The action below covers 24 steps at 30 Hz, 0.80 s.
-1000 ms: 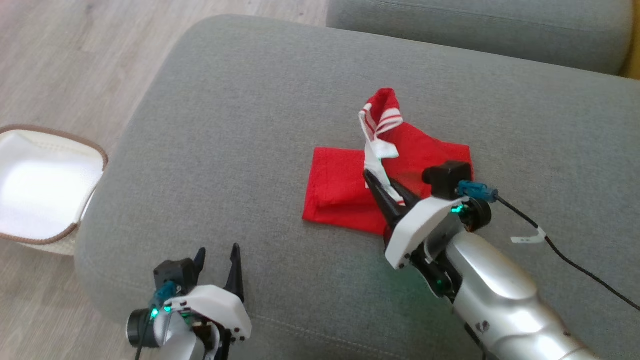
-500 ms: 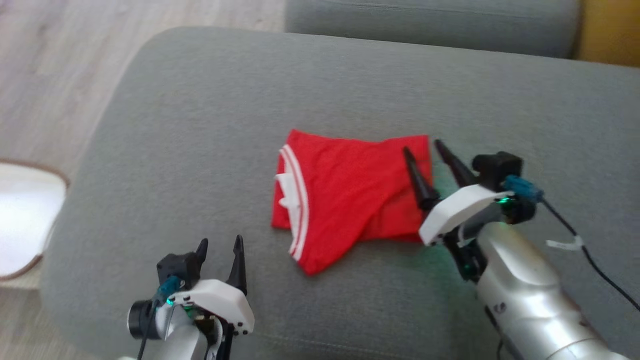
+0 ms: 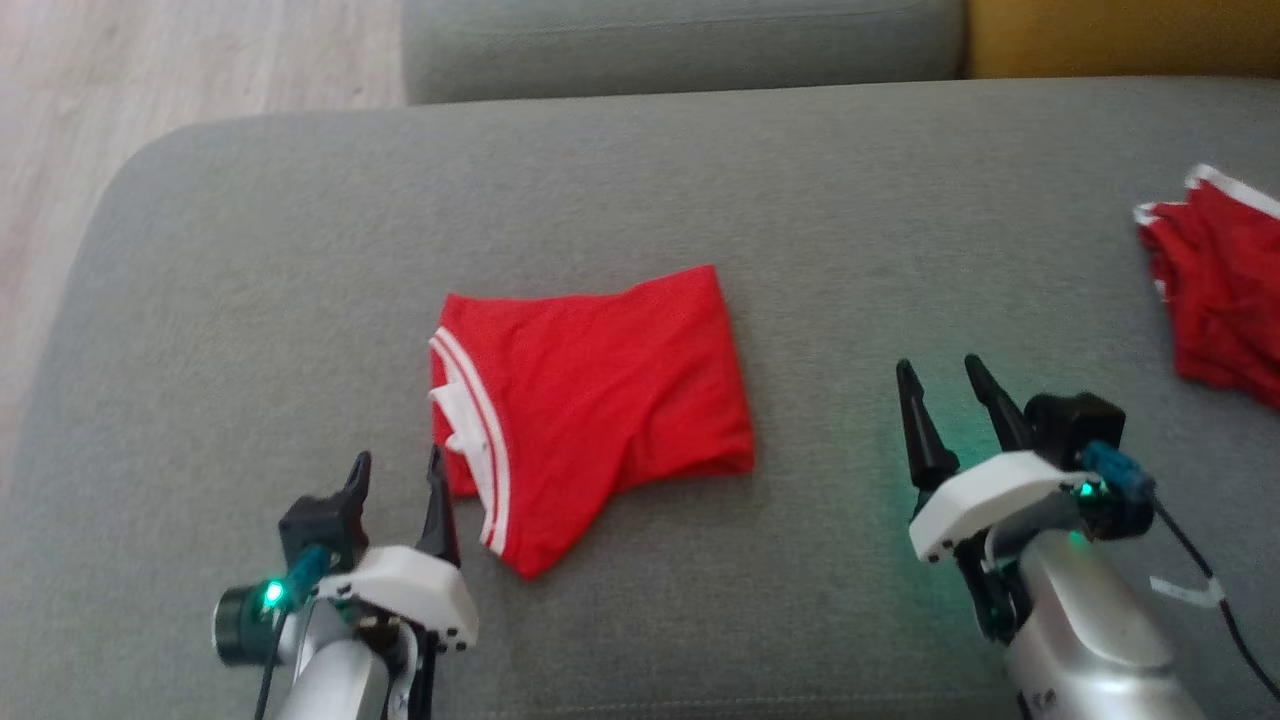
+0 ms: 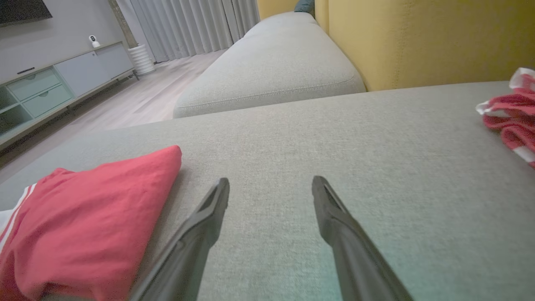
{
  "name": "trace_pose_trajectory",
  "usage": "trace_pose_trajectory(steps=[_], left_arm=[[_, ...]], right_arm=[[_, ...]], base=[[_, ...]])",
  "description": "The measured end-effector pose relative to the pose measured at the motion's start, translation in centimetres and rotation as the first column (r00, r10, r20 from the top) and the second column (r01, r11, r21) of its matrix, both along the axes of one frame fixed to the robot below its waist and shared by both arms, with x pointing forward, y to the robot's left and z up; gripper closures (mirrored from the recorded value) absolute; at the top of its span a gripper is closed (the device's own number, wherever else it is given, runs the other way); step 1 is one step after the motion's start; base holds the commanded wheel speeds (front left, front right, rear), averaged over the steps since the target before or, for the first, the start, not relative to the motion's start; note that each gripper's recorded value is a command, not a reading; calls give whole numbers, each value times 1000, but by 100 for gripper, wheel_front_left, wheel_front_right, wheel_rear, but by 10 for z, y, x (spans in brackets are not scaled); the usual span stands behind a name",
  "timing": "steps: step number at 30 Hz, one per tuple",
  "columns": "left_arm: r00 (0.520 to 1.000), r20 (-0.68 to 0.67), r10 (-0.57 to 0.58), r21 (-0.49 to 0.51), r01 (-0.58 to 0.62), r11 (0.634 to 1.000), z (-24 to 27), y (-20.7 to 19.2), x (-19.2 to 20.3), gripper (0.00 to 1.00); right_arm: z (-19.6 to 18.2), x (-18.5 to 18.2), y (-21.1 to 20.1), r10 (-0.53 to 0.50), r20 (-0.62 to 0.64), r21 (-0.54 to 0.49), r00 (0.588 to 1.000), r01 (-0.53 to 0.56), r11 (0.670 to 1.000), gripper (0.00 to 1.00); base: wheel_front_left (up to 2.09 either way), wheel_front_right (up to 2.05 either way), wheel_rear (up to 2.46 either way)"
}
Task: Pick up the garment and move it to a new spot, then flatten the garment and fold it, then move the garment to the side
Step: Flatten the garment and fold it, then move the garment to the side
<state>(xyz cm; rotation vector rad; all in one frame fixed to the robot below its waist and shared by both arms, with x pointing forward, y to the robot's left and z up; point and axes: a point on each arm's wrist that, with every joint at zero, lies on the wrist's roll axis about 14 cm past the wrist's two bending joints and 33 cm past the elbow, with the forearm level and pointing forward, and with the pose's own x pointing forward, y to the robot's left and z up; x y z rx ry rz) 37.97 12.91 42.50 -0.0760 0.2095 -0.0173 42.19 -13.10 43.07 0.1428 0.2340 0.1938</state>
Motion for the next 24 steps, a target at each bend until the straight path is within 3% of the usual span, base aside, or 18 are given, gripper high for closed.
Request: trace_pose_trajectory(steps=[8, 15, 24], left_arm=[[1000, -21, -13, 13, 13, 1000, -8, -4, -14, 0], [1000, -30, -1, 12, 2, 1000, -12, 0, -13, 0], [998, -56, 19, 16, -18, 1000, -20, 8, -14, 0]], right_arm=[[-6, -23, -13, -41, -14, 14, 999, 41, 999, 0], [-9, -19, -5, -21, -22, 27, 1000, 22, 999, 0], [-13, 3, 45, 115, -43, 68, 992, -112, 991, 0]], base=[[0, 0, 0], [0, 0, 0], [0, 0, 0]])
